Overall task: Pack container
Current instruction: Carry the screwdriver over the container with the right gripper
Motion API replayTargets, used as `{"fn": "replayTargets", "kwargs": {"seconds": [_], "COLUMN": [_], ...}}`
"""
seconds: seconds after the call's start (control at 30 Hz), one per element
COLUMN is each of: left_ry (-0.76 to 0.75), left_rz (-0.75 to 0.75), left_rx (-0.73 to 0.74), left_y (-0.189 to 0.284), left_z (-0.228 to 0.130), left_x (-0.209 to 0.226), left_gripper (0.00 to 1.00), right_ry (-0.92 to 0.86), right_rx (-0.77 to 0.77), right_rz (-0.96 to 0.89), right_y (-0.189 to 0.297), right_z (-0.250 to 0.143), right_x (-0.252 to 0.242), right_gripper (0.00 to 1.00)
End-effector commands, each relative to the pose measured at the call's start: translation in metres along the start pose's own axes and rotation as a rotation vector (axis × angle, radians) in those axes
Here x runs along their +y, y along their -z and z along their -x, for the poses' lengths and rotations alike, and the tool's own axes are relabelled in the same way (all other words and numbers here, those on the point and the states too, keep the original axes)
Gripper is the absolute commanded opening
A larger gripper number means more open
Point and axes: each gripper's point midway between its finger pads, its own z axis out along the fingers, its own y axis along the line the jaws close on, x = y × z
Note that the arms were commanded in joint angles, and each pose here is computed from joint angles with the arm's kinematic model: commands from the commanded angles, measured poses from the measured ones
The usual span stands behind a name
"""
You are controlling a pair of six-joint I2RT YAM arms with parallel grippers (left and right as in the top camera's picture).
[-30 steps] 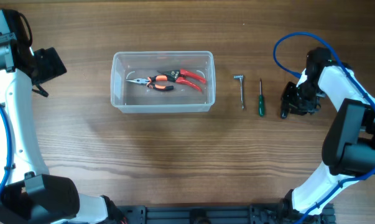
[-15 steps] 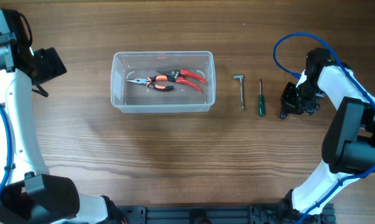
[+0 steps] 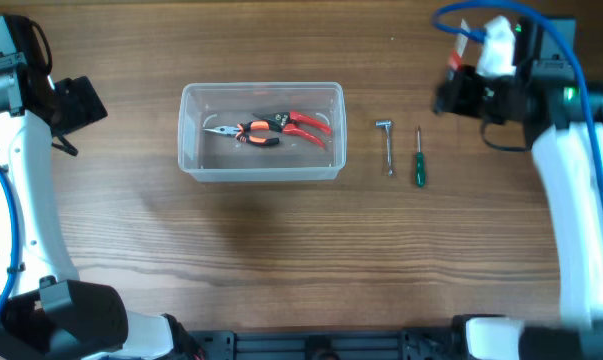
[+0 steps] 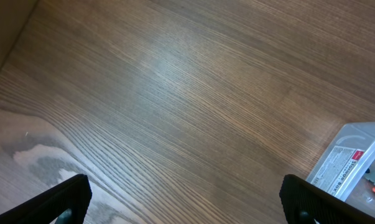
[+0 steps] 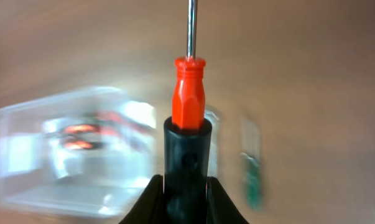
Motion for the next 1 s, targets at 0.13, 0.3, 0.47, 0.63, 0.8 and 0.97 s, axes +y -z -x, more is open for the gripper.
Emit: {"fn": "replayTargets", "kwargs": {"seconds": [0.13, 0.3, 0.47, 0.63, 0.8, 0.97], "left_ry": [0.001, 0.001, 0.001, 0.002, 0.001, 0.001], "left_rz": [0.007, 0.007, 0.007, 0.007, 0.007, 0.007], "left_rx": [0.000, 0.000, 0.000, 0.000, 0.000, 0.000], "left_y": [-0.001, -0.001, -0.001, -0.001, -0.001, -0.001], "left_z": [0.001, 0.001, 0.001, 0.001, 0.001, 0.001], "left_x": [0.002, 0.002, 0.002, 0.002, 0.002, 0.002], "left_gripper": [1.00, 1.00, 1.00, 1.00, 1.00, 1.00], "right_ry": [0.791, 1.109, 1.243, 1.309, 1.363, 1.469], "right_rx": [-0.194, -0.111, 0.059, 0.110, 0.140, 0.172], "right_rz": [0.364, 0.435, 0.357, 0.169, 0.164, 0.284], "right_y": [0.035, -0.016, -0.112, -0.187, -0.226, -0.242], "right_z": [-0.045, -0.102, -0.141, -0.142, -0.155, -0.180], "right_x": [0.220, 0.271, 0.256, 0.221, 0.209, 0.213], "right_gripper": [0.04, 0.04, 0.04, 0.04, 0.04, 0.04]}}
